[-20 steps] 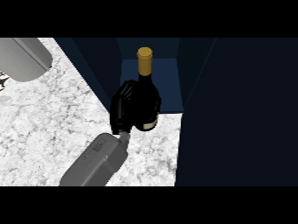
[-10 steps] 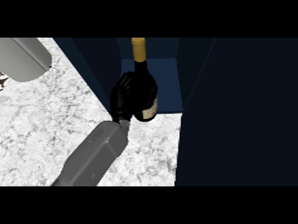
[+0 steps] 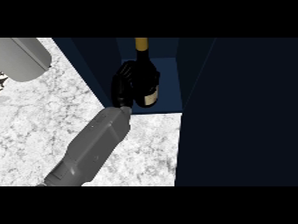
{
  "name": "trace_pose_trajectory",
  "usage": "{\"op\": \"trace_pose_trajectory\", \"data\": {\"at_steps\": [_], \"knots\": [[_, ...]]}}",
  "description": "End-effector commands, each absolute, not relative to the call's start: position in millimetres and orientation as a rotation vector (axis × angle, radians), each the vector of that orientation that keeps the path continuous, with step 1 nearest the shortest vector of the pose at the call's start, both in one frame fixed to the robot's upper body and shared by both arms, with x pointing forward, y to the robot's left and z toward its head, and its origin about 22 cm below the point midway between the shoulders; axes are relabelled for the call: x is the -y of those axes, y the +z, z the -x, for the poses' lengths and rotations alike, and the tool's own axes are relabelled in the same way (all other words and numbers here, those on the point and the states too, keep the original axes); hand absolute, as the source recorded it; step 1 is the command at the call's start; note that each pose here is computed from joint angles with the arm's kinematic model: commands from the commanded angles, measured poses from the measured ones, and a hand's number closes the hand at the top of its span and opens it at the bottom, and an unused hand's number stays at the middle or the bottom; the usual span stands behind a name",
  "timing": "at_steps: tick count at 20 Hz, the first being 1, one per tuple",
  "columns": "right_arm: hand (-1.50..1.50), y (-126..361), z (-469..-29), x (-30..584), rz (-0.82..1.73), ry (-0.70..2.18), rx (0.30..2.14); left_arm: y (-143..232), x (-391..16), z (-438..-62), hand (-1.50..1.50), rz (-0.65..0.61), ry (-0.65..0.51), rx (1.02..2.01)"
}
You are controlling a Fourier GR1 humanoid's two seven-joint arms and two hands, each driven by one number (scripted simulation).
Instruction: Pick up the wine, place it into the cabinet and close the cabinet
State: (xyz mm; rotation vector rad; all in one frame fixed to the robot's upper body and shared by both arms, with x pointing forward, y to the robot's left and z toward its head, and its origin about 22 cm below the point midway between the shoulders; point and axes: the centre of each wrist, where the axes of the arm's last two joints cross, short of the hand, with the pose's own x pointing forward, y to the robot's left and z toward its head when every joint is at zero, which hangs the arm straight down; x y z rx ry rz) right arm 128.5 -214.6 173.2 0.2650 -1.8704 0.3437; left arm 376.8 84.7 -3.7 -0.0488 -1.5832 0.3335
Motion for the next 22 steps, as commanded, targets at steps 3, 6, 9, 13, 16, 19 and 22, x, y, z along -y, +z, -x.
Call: {"op": "trace_pose_trajectory", "data": {"at_steps": [3,6,9,13,16,19,22], "knots": [[-1.50,201,-89,218,-0.389,0.308,1.934,27,-98,-409,1.50,0.042,0.374,1.588],[-1.50,200,-96,220,-0.376,0.343,1.918,25,-87,-410,1.50,0.001,0.337,1.622],[-1.50,191,-106,215,-0.388,0.311,1.904,36,-93,-421,1.50,-0.107,0.295,1.655],[-1.50,189,-107,218,-0.371,0.320,1.897,59,-98,-436,1.50,-0.234,0.277,1.642],[-1.50,187,-101,210,-0.411,0.317,1.913,43,-109,-434,-1.50,-0.386,0.216,1.648],[-1.50,185,-107,216,-0.421,0.334,1.914,37,-115,-434,-1.50,-0.453,0.173,1.636],[-1.50,188,-102,218,-0.412,0.337,1.913,46,-132,-442,-1.50,-0.456,0.167,1.619]]}}
